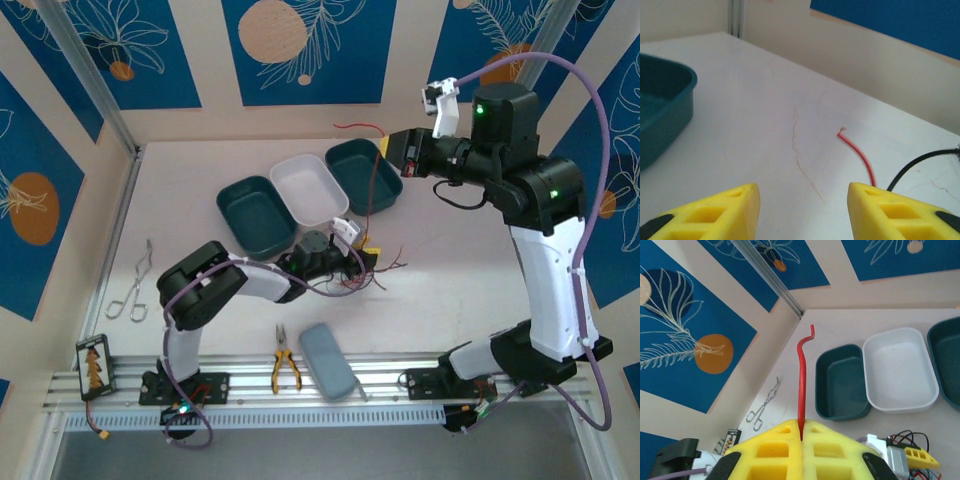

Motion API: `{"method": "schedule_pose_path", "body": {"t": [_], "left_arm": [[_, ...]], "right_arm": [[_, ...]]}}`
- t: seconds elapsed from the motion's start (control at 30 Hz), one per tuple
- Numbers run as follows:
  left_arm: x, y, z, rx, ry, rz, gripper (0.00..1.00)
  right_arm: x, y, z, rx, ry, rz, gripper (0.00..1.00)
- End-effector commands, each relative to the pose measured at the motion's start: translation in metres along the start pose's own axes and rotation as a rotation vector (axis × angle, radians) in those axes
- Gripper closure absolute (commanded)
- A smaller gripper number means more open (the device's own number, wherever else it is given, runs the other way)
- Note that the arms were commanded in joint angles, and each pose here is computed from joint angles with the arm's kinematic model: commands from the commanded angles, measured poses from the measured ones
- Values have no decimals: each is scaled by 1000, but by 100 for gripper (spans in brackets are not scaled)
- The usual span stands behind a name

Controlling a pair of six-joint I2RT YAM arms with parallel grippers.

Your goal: Untangle the cables

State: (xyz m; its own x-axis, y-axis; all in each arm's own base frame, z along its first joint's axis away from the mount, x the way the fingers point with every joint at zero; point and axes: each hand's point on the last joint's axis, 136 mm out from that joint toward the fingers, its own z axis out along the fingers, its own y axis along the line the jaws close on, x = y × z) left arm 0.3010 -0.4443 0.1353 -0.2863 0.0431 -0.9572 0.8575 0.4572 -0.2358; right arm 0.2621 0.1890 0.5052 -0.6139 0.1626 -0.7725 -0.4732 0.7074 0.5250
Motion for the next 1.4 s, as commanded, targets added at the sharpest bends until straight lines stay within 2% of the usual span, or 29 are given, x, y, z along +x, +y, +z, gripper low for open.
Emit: {"method": "schedule_pose_path", "body": {"t": [0.0,0.27,0.47,0.53,0.63,0.83,0.87,1.07,1.37], "left_arm": [[14,0,8,0,33,-38,53],[38,4,13,6,72,-103,55],[41,3,10,5,86,-114,49],[38,3,8,4,82,-112,44],[29,0,2,-1,74,-107,30],[-13,-10,-22,-2,16,-83,2],[-20,-12,-26,-4,11,-78,0],[-54,-21,-62,-33,-3,-43,0],[-87,-11,-126,-196,-26,-8,0]], "right_arm": [[-12,13,-13,-24,-50,-46,100],[-31,12,-26,18,-131,-87,100],[-53,6,-43,92,-221,-136,100],[-63,4,-50,125,-266,-157,100],[-72,-4,-52,172,-307,-173,100],[-81,-22,-34,221,-308,-178,100],[-84,-25,-31,227,-310,-182,100],[-104,-47,-7,265,-325,-197,100],[-134,-94,47,290,-317,-182,100]]}}
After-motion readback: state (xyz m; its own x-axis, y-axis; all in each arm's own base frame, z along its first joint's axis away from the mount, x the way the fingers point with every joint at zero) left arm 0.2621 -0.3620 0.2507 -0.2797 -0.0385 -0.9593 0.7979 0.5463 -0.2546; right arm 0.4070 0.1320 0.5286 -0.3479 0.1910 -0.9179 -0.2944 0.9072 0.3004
